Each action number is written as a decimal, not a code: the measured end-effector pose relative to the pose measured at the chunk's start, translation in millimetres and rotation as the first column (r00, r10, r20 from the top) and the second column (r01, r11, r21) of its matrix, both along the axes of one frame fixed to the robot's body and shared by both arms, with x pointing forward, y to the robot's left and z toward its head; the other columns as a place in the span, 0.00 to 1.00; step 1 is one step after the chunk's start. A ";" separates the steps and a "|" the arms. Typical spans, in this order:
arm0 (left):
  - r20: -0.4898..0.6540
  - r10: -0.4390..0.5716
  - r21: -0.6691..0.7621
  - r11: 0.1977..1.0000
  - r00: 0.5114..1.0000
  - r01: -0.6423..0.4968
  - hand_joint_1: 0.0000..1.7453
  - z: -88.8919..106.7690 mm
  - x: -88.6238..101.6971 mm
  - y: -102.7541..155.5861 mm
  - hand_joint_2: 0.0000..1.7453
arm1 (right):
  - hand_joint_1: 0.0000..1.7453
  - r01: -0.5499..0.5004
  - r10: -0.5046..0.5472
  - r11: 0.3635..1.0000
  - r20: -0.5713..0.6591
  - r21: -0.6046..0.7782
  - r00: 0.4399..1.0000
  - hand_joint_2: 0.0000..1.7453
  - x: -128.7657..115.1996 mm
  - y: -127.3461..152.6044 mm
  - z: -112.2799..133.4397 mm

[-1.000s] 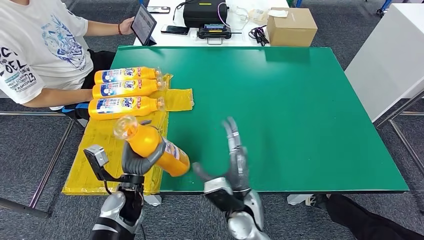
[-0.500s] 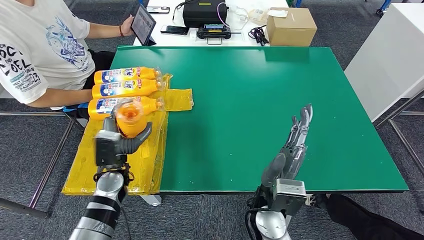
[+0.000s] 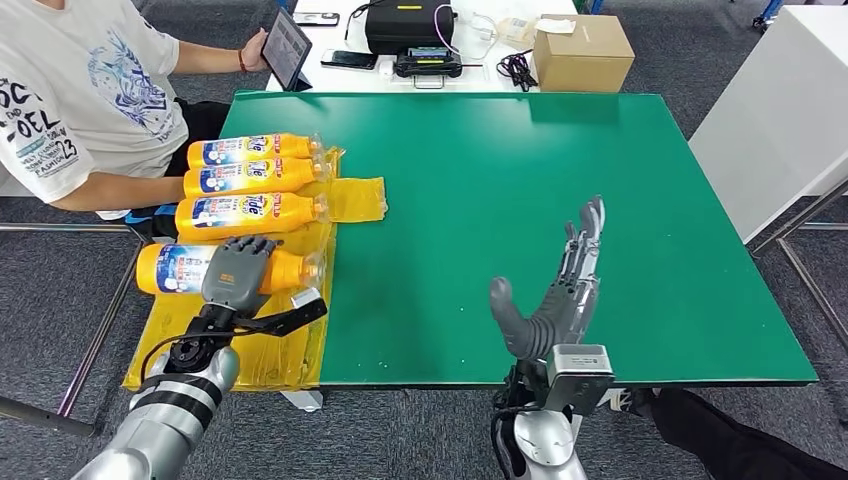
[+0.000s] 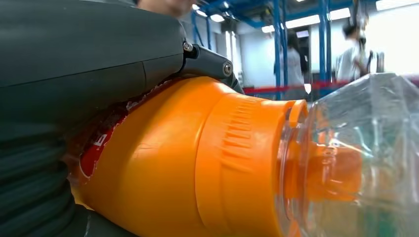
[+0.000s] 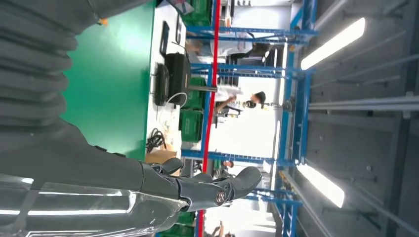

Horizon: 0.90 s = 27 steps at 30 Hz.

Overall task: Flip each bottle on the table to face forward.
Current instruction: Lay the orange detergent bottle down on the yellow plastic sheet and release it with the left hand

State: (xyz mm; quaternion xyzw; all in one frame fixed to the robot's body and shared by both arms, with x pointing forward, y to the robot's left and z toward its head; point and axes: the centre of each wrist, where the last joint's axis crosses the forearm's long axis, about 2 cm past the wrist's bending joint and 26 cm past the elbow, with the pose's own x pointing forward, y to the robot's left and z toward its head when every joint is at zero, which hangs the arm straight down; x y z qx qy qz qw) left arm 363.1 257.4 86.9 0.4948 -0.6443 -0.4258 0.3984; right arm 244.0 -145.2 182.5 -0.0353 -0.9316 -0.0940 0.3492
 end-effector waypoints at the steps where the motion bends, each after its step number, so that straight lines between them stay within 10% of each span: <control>1: -0.023 -0.001 0.013 1.000 1.000 0.001 1.00 -4.4 -1.1 2.6 1.00 | 0.00 -0.002 0.002 1.000 -0.001 -0.006 1.000 1.00 0.1 0.9 0.3; 23: -0.176 -0.013 0.048 0.999 0.984 0.021 0.97 -29.1 -8.9 12.4 1.00 | 0.00 -0.022 0.021 1.000 -0.060 -0.012 0.998 1.00 3.3 4.0 -9.4; 27: -0.251 -0.036 0.014 0.999 0.967 0.041 0.07 -27.2 -4.6 13.2 1.00 | 0.00 -0.029 0.028 1.000 -0.068 -0.011 0.997 1.00 4.4 5.1 -10.1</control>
